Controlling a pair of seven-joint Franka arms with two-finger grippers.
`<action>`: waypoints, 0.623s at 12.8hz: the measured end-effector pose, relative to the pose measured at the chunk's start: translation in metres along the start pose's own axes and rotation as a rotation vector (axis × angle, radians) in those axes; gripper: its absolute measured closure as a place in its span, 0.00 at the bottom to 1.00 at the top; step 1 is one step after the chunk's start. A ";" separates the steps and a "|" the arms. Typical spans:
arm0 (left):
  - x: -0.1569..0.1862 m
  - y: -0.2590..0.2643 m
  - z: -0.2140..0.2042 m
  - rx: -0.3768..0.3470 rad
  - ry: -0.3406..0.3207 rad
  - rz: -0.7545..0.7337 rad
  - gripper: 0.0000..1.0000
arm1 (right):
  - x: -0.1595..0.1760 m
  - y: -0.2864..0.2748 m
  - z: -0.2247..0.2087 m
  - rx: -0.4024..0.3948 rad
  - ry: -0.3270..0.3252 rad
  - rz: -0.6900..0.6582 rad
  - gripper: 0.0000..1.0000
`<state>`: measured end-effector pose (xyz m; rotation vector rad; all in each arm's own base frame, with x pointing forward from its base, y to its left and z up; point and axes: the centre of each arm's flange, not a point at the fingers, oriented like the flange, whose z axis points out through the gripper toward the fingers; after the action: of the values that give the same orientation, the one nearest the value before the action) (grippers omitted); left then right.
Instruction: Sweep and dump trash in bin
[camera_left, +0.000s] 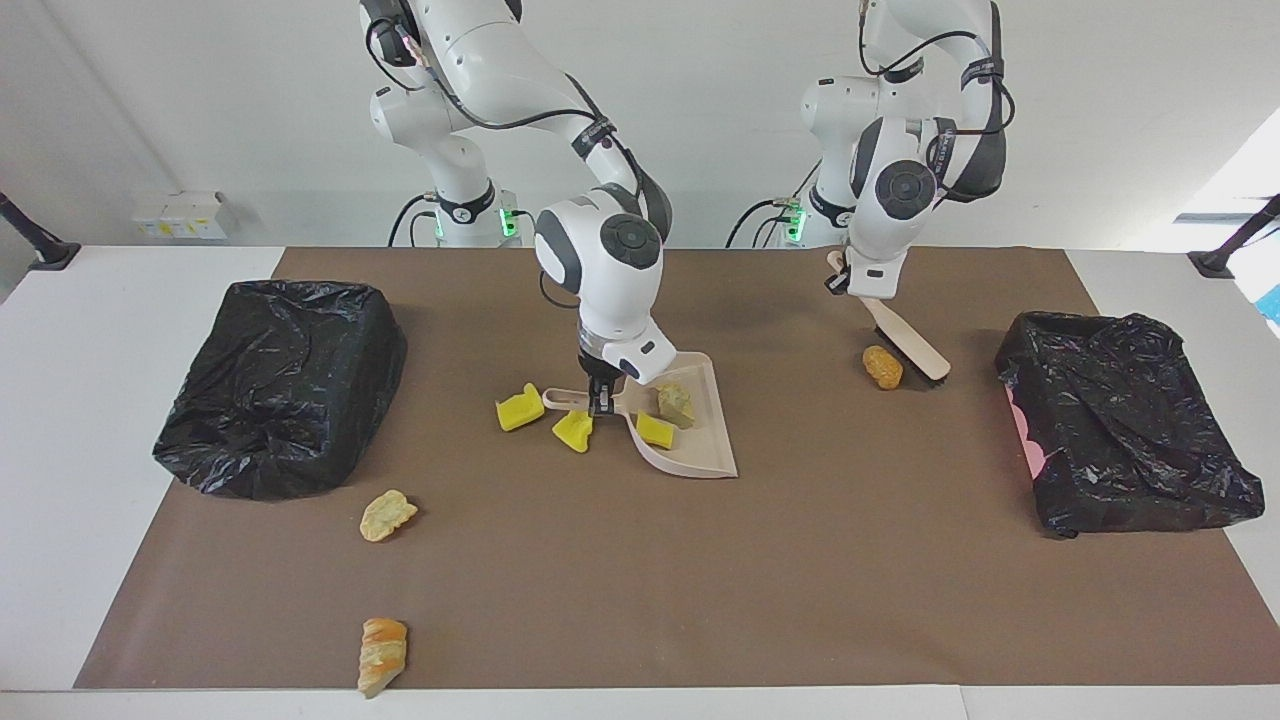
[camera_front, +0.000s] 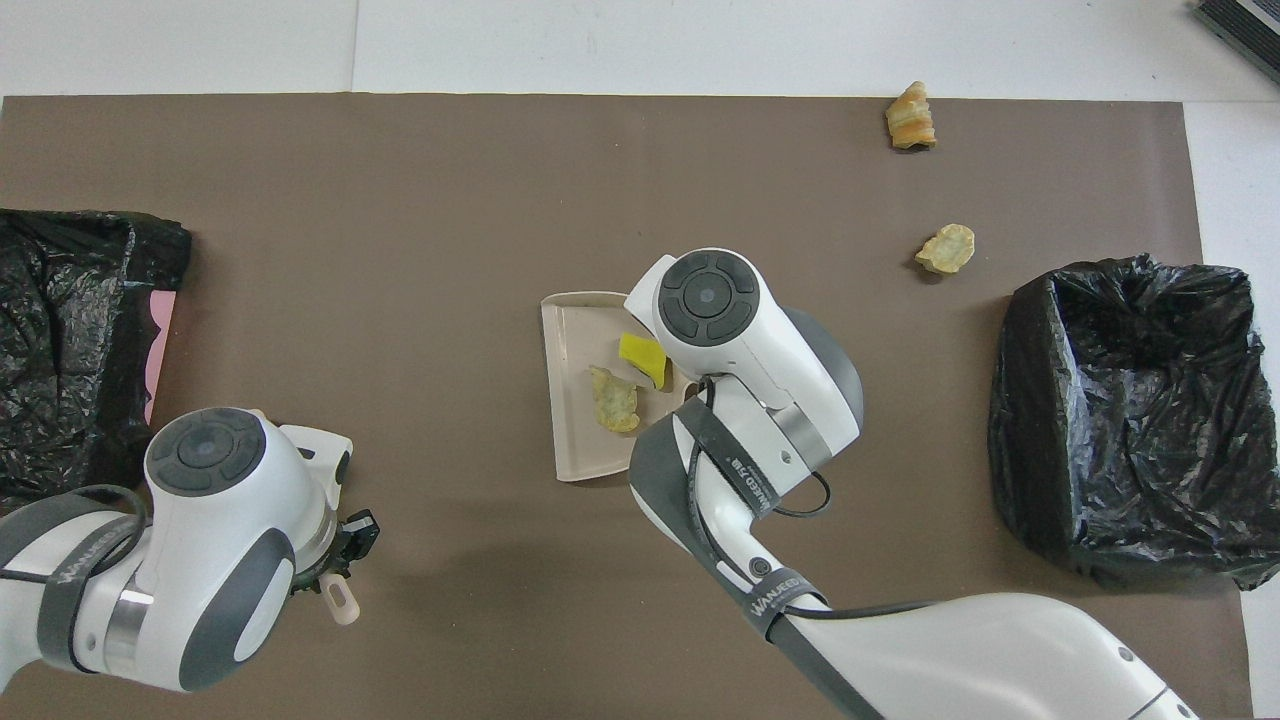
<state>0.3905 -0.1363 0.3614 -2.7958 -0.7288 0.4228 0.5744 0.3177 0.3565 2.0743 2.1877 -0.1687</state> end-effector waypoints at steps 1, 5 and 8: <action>-0.003 0.009 0.001 -0.026 0.000 0.008 0.73 | 0.000 0.000 0.000 0.000 0.000 0.000 0.69; -0.018 0.057 0.005 -0.127 0.007 0.087 0.73 | 0.001 -0.001 0.000 0.005 -0.003 -0.003 0.69; -0.037 0.100 -0.010 -0.229 0.024 0.204 0.73 | 0.001 -0.002 0.000 0.005 -0.003 -0.003 0.69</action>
<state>0.4070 -0.2418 0.3510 -3.1000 -0.5167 0.3604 0.5728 0.3190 0.3566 2.0717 2.1908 -0.1776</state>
